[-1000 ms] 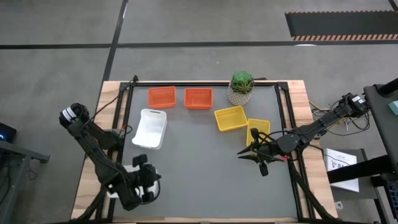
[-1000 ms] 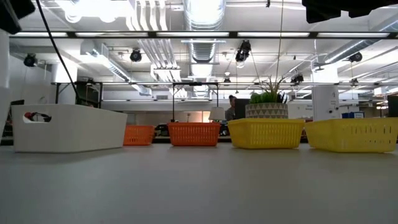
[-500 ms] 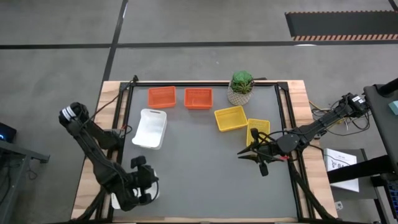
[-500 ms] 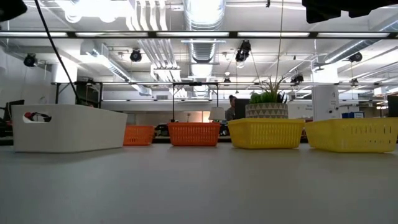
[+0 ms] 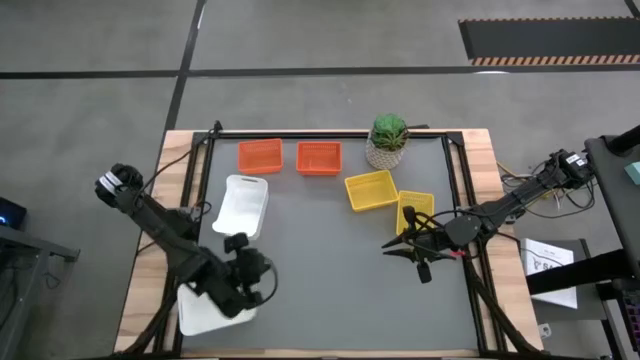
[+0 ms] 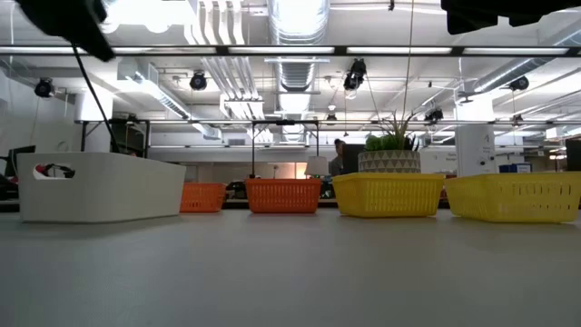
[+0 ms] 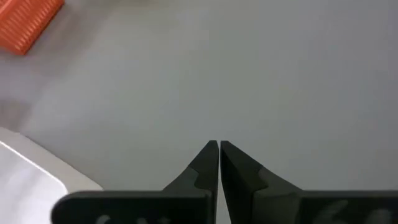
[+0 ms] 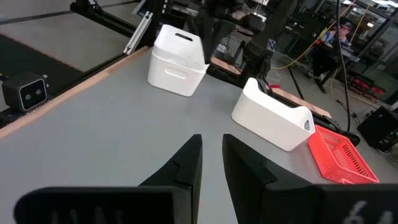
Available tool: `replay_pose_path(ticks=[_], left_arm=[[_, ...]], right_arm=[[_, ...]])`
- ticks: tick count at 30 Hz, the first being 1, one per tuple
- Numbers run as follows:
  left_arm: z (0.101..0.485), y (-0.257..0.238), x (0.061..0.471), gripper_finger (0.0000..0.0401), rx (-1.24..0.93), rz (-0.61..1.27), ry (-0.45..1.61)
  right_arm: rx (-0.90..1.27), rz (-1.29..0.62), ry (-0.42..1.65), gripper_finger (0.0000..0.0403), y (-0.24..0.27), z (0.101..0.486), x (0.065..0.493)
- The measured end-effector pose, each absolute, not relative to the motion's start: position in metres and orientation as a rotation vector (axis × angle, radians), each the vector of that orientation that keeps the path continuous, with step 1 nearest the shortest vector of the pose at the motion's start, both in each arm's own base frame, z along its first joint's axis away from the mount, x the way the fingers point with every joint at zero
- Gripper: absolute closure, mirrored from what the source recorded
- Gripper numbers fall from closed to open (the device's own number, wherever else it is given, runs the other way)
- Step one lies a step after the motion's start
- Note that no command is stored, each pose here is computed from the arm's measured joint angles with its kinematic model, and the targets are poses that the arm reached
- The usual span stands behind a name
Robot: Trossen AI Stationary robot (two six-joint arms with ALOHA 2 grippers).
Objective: Stack baskets by color
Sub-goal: Stack the left orange bin on top of the right orange bins
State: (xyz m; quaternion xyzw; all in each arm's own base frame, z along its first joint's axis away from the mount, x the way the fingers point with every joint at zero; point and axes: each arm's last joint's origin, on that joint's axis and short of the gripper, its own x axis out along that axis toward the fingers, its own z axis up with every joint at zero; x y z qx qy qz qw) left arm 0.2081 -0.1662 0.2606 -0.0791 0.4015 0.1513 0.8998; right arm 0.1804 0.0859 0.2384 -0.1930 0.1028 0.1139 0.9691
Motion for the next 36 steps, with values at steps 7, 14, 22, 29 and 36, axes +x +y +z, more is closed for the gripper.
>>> replay_pose_path(ticks=[7,14,22,29,36], left_arm=[[0.271,-0.124,0.241,0.0401,-0.064,0.311,0.890],[0.272,-0.096,0.275,0.0401,0.168,0.066,0.792],[0.270,-0.061,0.298,0.0401,0.367,-0.030,0.612],[0.269,-0.021,0.301,0.0401,0.379,0.072,0.642],[0.287,-0.012,0.292,0.0401,0.457,0.026,0.564]], right_arm=[[-0.396,0.232,0.222,0.0346,0.086,0.237,0.180],[-0.357,0.168,0.234,0.0346,0.084,0.237,0.180],[-0.272,-0.023,0.243,0.0346,0.070,0.238,0.185],[-0.226,-0.156,0.258,0.0347,0.047,0.246,0.200],[-0.259,-0.139,0.302,0.0369,0.018,0.259,0.227]])
